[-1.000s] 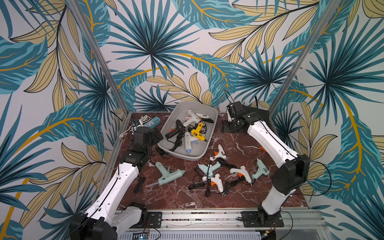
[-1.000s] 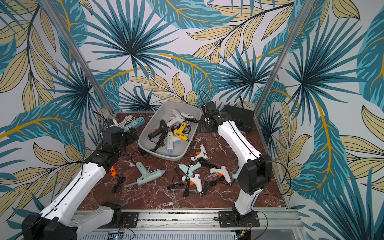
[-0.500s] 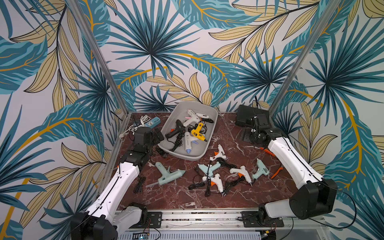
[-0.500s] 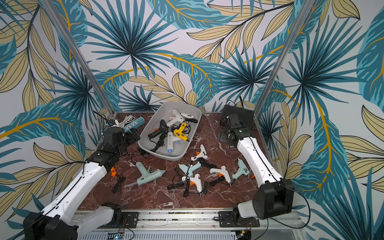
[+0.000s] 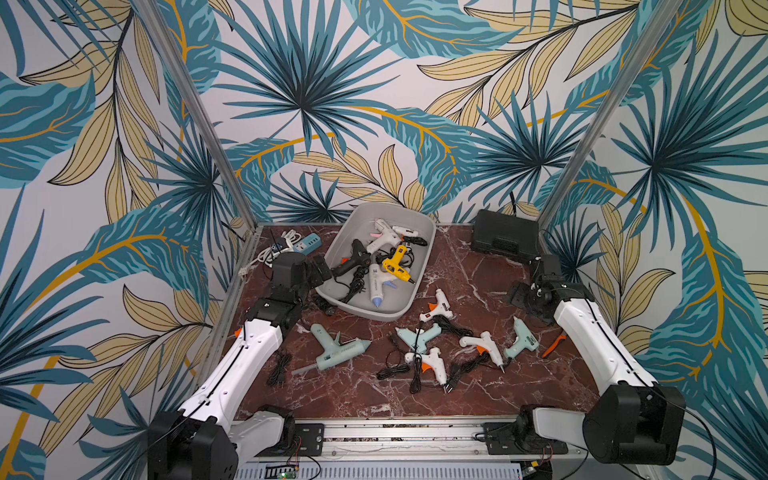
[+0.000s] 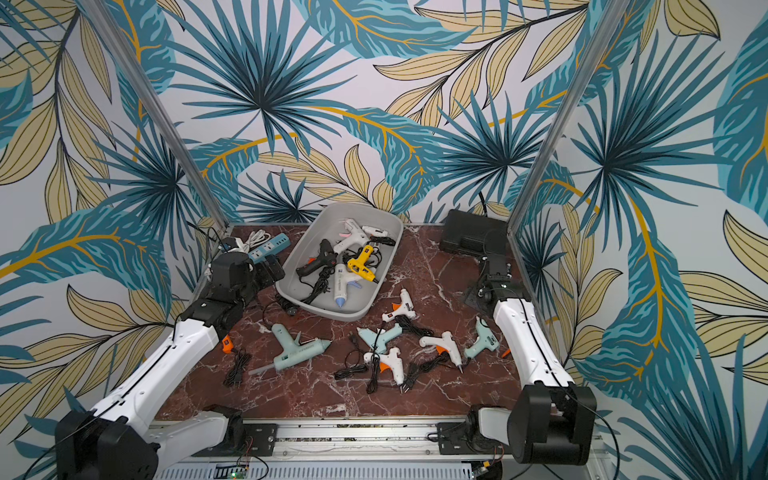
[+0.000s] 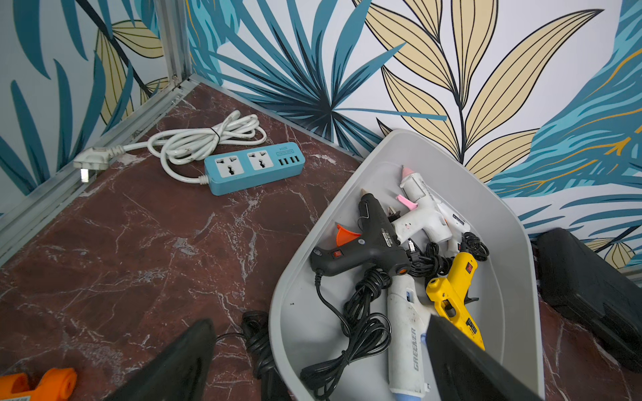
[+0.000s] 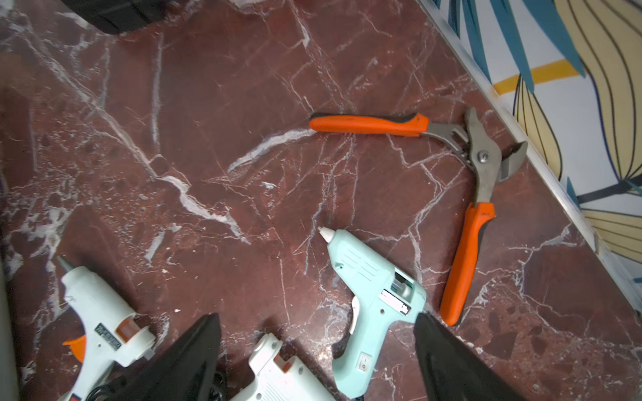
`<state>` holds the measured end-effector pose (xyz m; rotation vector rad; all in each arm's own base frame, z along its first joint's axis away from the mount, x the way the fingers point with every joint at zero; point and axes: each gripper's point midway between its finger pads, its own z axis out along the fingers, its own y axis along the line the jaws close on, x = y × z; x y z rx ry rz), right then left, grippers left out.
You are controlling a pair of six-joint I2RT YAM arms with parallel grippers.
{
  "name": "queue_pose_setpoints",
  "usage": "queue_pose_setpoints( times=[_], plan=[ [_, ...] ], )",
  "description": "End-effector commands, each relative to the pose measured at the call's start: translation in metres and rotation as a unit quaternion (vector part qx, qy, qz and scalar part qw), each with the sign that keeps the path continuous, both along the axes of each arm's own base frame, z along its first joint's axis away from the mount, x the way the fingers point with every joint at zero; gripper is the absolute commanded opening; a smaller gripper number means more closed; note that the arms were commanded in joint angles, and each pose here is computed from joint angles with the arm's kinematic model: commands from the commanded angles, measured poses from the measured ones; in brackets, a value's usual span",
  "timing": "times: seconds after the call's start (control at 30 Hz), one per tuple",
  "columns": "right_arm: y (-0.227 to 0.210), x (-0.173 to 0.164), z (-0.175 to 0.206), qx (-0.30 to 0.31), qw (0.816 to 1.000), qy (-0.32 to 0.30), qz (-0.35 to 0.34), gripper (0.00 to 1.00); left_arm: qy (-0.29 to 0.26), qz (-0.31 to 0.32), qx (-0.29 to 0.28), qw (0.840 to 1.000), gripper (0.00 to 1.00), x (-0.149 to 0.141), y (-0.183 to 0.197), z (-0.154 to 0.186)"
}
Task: Put the hot melt glue gun into the storage box
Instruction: Pick up the hot melt adhesive gun from the center of the board.
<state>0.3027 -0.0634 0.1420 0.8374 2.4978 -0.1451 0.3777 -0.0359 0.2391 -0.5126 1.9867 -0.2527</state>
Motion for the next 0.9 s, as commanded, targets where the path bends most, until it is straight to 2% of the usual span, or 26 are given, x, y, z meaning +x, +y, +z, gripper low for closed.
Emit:
queue_pose_setpoints(
  times=[0.0, 0.53, 0.73, 0.87],
  plan=[
    [-0.006, -0.013, -0.016, 0.022, 1.000, 0.008, -0.018, 0.91, -0.006, -0.004, -0.005, 1.000, 1.00, 0.006, -0.001, -0.003],
    [-0.041, -0.043, -0.049, 0.101, 0.993, 0.028, -0.056, 0.87, 0.007, -0.037, -0.024, 0.999, 1.00, 0.013, -0.015, -0.014],
    [-0.029, -0.046, -0.070, 0.154, 0.985, 0.058, -0.044, 0.80, 0.013, -0.047, -0.025, 0.999, 1.00, 0.012, -0.019, -0.020],
    [-0.021, -0.060, -0.078, 0.171, 0.980, 0.069, -0.068, 0.76, 0.011, -0.057, -0.019, 0.998, 1.00, 0.011, -0.021, -0.017]
  ],
)
